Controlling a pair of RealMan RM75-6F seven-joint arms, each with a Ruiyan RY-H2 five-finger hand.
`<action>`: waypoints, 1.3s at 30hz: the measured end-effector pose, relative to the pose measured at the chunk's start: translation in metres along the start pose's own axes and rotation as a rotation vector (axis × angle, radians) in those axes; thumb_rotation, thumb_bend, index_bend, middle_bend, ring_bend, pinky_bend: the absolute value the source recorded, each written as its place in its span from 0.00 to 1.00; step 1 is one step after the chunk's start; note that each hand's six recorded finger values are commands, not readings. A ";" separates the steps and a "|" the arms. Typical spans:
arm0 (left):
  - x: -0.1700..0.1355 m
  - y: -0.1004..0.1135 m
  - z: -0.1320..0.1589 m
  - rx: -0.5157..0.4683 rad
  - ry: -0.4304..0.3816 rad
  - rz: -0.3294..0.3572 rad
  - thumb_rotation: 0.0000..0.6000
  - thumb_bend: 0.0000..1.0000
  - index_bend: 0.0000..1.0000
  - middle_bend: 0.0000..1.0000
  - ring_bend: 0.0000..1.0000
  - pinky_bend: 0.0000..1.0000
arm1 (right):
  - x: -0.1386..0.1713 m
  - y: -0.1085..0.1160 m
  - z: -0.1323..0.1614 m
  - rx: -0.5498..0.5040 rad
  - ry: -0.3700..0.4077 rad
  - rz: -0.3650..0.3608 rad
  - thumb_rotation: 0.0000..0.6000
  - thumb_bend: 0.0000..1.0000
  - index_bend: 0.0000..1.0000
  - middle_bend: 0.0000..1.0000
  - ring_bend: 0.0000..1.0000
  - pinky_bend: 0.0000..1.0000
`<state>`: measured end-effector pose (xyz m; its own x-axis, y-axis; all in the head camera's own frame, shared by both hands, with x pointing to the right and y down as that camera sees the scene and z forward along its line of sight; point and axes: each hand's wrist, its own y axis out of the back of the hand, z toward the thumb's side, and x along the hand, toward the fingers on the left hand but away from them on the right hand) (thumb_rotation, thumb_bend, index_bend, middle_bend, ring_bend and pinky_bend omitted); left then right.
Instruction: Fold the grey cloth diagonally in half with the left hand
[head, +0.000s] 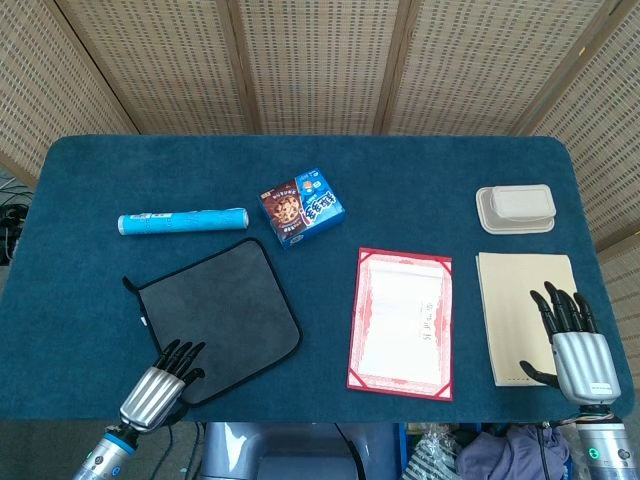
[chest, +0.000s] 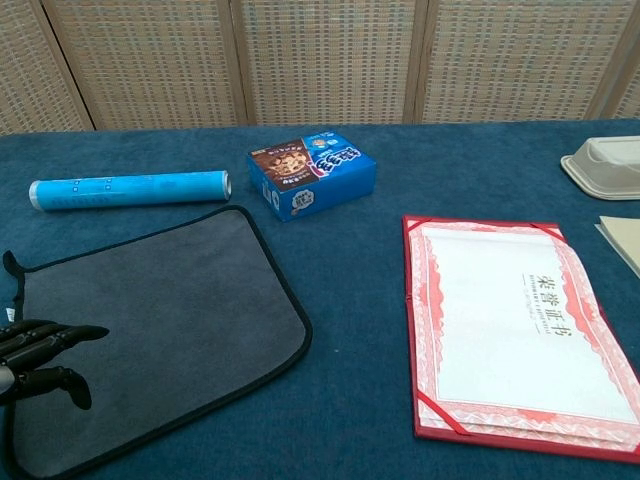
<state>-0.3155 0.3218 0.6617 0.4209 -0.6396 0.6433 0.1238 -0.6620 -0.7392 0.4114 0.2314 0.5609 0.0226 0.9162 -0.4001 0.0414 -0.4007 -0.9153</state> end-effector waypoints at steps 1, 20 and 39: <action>0.000 0.000 0.000 0.000 0.000 -0.002 1.00 0.27 0.32 0.00 0.00 0.00 | 0.000 0.000 0.000 0.000 0.000 -0.002 1.00 0.00 0.00 0.00 0.00 0.00; 0.001 -0.001 -0.008 0.046 0.020 -0.051 1.00 0.28 0.34 0.00 0.00 0.00 | 0.000 0.003 -0.003 -0.020 -0.014 -0.018 1.00 0.00 0.00 0.00 0.00 0.00; 0.010 -0.002 -0.008 0.025 0.028 -0.030 1.00 0.32 0.49 0.00 0.00 0.00 | 0.000 0.004 -0.002 -0.025 -0.016 -0.026 1.00 0.00 0.00 0.00 0.00 0.00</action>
<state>-0.3191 0.3131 0.6711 0.3917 -0.6305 0.6702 0.1587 -0.6712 -0.7241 0.4132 0.2304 0.5573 0.0055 0.9261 -0.3772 0.0664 -0.3767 -0.9240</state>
